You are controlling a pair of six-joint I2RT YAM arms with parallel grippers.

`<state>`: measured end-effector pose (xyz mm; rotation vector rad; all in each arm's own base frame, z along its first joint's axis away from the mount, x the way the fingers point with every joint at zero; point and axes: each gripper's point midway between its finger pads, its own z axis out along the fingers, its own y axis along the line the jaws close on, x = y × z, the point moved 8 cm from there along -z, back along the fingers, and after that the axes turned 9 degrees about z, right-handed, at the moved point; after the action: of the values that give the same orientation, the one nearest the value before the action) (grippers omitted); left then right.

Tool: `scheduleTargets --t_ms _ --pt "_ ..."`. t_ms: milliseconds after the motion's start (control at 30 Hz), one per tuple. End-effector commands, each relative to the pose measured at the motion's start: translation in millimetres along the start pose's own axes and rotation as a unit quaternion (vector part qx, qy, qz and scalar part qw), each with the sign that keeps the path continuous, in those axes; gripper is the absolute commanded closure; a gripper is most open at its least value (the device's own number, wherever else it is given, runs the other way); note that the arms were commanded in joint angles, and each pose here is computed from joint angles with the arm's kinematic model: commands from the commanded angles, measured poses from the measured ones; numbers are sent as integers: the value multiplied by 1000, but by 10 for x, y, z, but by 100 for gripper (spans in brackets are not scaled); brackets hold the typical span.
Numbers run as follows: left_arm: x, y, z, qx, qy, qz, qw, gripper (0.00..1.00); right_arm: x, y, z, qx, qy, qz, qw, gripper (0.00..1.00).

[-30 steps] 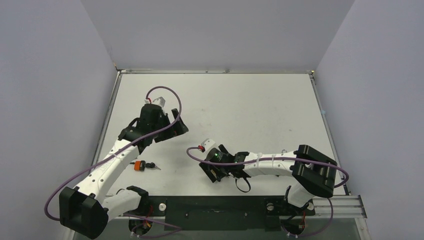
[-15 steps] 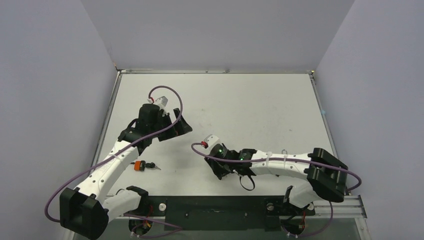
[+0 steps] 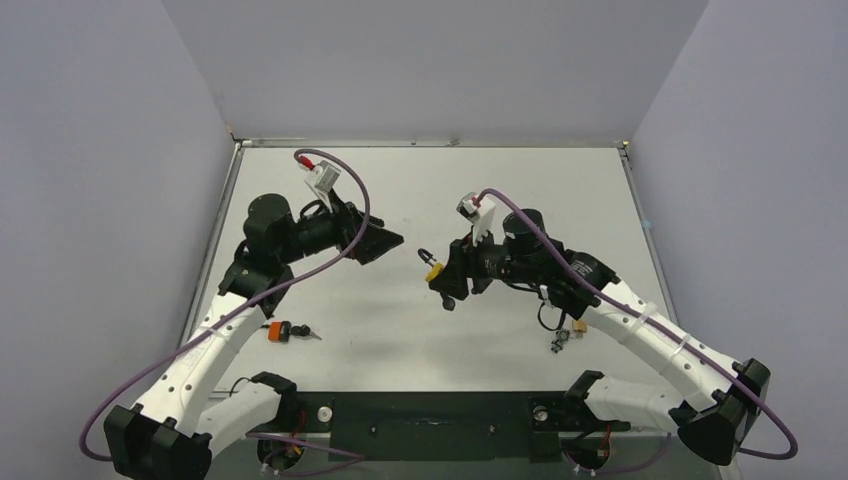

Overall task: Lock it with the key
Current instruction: Pick up the lock from the center of the board, then lock the lock.

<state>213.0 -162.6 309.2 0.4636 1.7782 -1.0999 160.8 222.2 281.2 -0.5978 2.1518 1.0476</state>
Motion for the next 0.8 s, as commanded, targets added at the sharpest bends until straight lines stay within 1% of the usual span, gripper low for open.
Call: scheduleTargets --t_ms 0,33,100,133,167,200,233,367,400,467,600,767 --pt "-541 -581 -207 175 -77 156 969 7 -242 389 -328 -145 -9 3 989 100" --pt "-562 -608 -210 189 -76 163 965 7 -264 460 -398 -170 -10 7 985 100" --pt "-591 -732 -267 248 -65 179 950 8 -340 551 -504 -199 -27 13 980 100" --pt "-602 -769 -276 265 -59 169 948 8 -388 601 -547 -218 -36 22 975 100" --pt "-622 -824 -309 292 -59 184 937 8 -412 640 -598 -229 -45 23 972 100" --pt "-631 -857 -317 306 -52 173 935 9 -451 696 -634 -251 -53 32 966 100" --pt "-646 -901 -343 325 -51 186 926 9 -475 734 -678 -264 -61 34 962 100" --pt "-653 -1002 -344 362 -31 190 912 11 -589 911 -818 -327 -83 47 940 100" --pt "-668 -1010 -335 365 -30 193 910 13 -626 962 -860 -346 -91 49 933 100" --pt "-672 -1028 -326 371 -25 193 908 16 -655 1005 -900 -360 -96 52 926 100" --pt "-637 -1075 -314 383 -20 196 903 19 -677 1027 -913 -365 -95 56 925 100" --pt "-609 -1113 -316 387 -18 193 901 24 -690 1018 -898 -360 -99 59 926 100"
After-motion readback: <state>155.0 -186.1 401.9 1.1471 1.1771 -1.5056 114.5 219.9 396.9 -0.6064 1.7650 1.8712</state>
